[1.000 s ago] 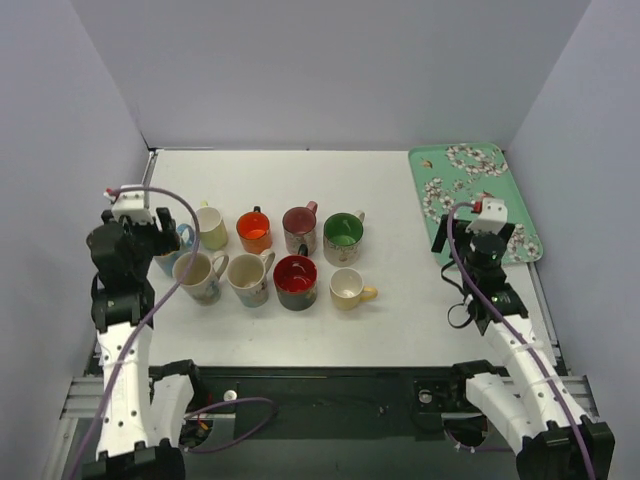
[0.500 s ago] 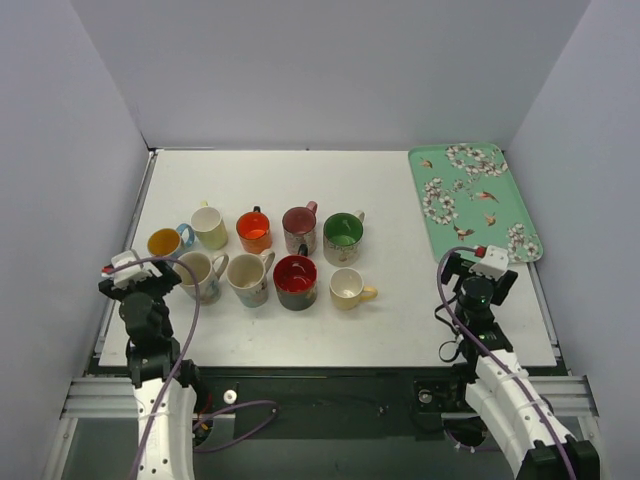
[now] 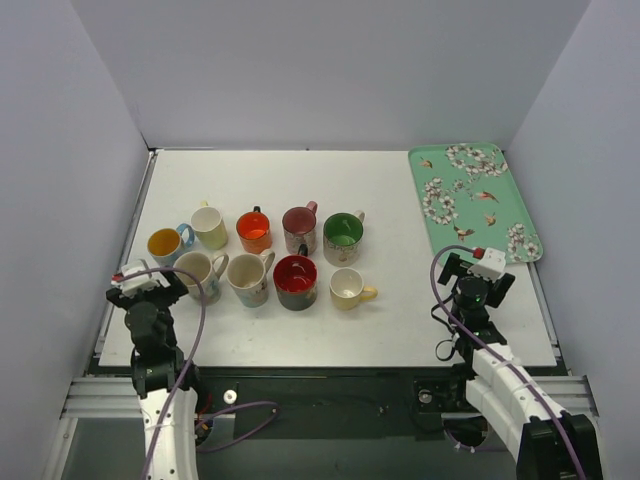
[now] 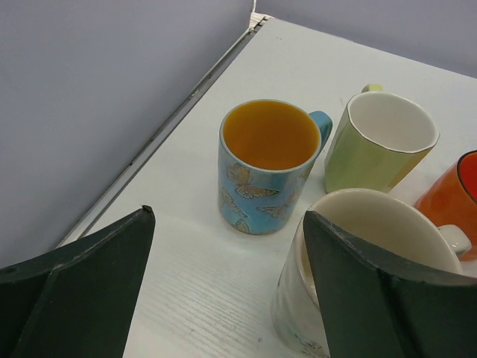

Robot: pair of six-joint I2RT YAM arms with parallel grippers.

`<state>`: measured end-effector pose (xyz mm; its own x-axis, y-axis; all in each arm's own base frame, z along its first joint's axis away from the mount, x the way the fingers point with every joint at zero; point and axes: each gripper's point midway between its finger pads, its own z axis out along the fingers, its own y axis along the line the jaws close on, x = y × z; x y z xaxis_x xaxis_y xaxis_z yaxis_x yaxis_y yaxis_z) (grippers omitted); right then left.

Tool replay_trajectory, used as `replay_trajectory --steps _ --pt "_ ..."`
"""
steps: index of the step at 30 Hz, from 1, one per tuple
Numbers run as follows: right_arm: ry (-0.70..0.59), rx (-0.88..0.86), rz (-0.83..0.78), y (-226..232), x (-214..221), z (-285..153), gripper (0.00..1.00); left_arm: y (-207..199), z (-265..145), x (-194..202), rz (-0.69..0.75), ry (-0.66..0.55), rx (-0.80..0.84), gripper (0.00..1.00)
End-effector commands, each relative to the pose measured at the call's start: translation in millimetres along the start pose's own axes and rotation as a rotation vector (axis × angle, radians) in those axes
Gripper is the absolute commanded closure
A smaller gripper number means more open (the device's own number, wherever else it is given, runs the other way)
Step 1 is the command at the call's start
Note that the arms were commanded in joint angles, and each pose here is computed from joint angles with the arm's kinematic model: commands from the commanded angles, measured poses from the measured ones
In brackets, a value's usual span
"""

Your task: Turn the mug right side up

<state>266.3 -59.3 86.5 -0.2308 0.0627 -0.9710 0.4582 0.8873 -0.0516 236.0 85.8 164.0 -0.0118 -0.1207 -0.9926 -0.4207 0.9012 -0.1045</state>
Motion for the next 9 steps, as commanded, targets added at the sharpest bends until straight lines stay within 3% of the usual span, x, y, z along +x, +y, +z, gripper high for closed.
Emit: replay_trajectory --steps 1,7,9 --pt "-0.049 0.027 0.056 -2.1 -10.1 1.4 0.03 -2.0 -1.4 6.0 0.023 -0.002 0.025 0.08" --pt "-0.064 0.019 0.065 -1.6 -14.3 0.3 0.03 -3.7 1.3 6.8 0.016 -0.023 0.034 0.07" --pt "-0.065 0.021 0.067 -2.2 -15.5 0.3 0.02 -6.3 0.7 2.2 0.013 -0.031 0.047 0.03"
